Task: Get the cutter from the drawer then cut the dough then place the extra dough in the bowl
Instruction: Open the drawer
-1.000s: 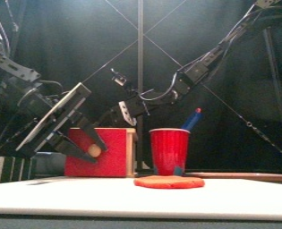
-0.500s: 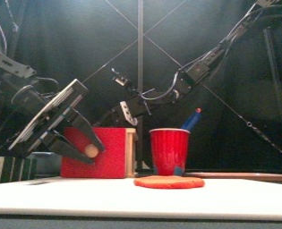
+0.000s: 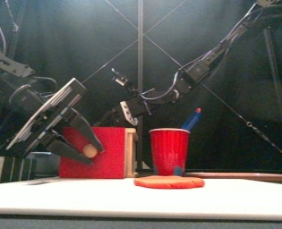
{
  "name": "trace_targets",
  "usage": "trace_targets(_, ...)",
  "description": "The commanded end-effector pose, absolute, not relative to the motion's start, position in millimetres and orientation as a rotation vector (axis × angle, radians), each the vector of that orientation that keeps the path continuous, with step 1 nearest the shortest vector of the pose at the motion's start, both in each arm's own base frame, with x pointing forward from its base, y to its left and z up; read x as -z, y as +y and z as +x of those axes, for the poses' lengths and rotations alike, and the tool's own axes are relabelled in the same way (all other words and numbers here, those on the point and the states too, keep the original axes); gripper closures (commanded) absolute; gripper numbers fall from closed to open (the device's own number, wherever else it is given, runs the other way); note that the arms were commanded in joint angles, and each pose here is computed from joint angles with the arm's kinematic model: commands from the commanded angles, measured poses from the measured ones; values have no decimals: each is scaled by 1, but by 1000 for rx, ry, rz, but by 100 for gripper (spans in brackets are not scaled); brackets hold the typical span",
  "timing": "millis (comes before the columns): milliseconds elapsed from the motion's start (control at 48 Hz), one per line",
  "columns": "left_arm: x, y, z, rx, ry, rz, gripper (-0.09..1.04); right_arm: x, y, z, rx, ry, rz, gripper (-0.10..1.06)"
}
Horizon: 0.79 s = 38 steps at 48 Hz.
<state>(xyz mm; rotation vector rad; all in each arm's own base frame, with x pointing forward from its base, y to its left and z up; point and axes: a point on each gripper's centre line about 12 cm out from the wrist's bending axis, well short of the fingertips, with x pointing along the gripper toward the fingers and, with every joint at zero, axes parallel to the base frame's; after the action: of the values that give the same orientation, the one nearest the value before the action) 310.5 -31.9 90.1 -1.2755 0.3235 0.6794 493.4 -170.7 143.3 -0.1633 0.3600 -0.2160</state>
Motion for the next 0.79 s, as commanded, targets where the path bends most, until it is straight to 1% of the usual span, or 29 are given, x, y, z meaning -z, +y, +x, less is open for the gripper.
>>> trace_targets(21,-94,-39,312,-638,333,-1260,24,-141,-174,490,222,386,-170,100)
trace_targets(125,-96,-40,314,-634,324,-1265,13,-144,-171,493,216,375,-175,100)
trace_targets(188,-98,-40,313,-628,324,-1265,9,-145,-171,494,214,374,-179,100)
trace_targets(312,-106,-39,309,-610,311,-1277,9,-147,-168,496,208,368,-182,100)
trace_targets(438,-124,-42,303,-549,296,-1292,9,-149,-164,497,200,363,-186,100)
trace_targets(562,-143,-54,283,-437,322,-1298,9,-159,-155,499,187,344,-190,100)
trace_targets(625,-151,-57,274,-377,321,-1271,10,-165,-150,500,177,335,-197,99)
trace_targets(667,-159,-57,270,-319,307,-1235,10,-172,-144,500,169,325,-203,99)
trace_targets(771,-187,-61,264,-124,220,-1075,11,-190,-129,502,145,303,-217,99)
trace_targets(792,-195,-63,263,-69,187,-1026,12,-195,-125,502,140,296,-216,99)
